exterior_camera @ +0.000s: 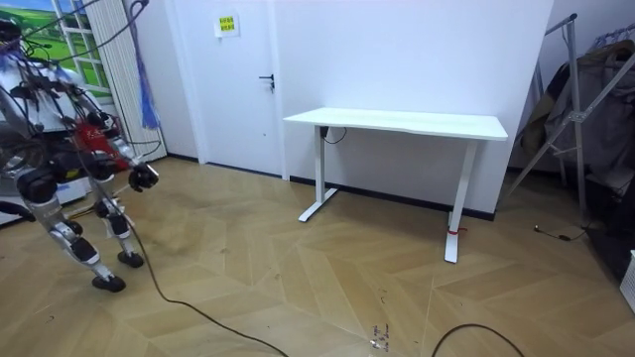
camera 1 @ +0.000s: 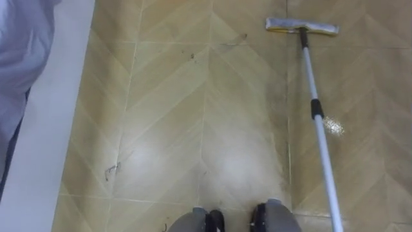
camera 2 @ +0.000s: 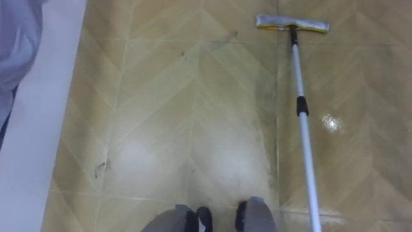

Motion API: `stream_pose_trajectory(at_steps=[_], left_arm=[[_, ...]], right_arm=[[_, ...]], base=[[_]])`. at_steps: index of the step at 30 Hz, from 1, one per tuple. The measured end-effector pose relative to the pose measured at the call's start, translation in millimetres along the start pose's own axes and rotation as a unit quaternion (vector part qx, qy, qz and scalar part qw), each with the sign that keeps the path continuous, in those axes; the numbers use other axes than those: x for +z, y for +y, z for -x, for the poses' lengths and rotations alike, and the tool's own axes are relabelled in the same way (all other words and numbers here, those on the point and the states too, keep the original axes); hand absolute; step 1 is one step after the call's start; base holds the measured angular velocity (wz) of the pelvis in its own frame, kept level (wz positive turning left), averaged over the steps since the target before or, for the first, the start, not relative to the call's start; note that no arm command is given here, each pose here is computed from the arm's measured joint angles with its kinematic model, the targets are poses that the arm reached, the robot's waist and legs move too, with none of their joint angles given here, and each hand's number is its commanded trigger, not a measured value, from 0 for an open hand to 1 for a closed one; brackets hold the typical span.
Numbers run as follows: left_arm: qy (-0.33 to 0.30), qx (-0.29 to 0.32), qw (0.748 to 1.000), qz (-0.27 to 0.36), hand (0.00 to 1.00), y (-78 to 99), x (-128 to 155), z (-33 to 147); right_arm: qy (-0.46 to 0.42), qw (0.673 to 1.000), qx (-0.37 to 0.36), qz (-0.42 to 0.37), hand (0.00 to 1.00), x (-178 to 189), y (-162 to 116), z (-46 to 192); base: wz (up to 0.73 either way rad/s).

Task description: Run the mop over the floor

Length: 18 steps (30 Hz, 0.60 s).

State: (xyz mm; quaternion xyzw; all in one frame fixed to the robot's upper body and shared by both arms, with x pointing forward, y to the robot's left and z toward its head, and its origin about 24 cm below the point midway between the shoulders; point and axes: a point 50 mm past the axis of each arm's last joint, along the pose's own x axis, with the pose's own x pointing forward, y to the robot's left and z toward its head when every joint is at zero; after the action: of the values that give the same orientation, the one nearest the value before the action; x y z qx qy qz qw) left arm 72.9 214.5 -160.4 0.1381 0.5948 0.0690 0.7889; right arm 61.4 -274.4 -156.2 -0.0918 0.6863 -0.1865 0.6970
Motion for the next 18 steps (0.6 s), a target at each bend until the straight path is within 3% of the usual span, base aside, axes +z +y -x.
stream_pose_trajectory(at_steps=[4,9,13,18], left_arm=[[0.012,0.008,1.0,0.001,0.0,2.5,-4,-0.4],[0.005,0.021,1.0,0.009,0.0,7.5,2,-1.7],[0.012,0.022,1.0,0.004,0.0,7.5,0,-1.8],[0.03,0.02,0.999,-0.003,0.0,8.3,-6,-2.6]], right_arm=[[-0.04,0.999,-0.006,-0.024,1.0,49,-5,10],[-0.166,0.984,0.015,-0.058,1.0,139,-18,43],[-0.148,0.987,0.028,-0.062,1.0,127,-22,36],[-0.105,0.993,0.032,-0.041,1.0,79,-19,17]], base=[[0.1],[0.28],[0.39],[-0.06]])
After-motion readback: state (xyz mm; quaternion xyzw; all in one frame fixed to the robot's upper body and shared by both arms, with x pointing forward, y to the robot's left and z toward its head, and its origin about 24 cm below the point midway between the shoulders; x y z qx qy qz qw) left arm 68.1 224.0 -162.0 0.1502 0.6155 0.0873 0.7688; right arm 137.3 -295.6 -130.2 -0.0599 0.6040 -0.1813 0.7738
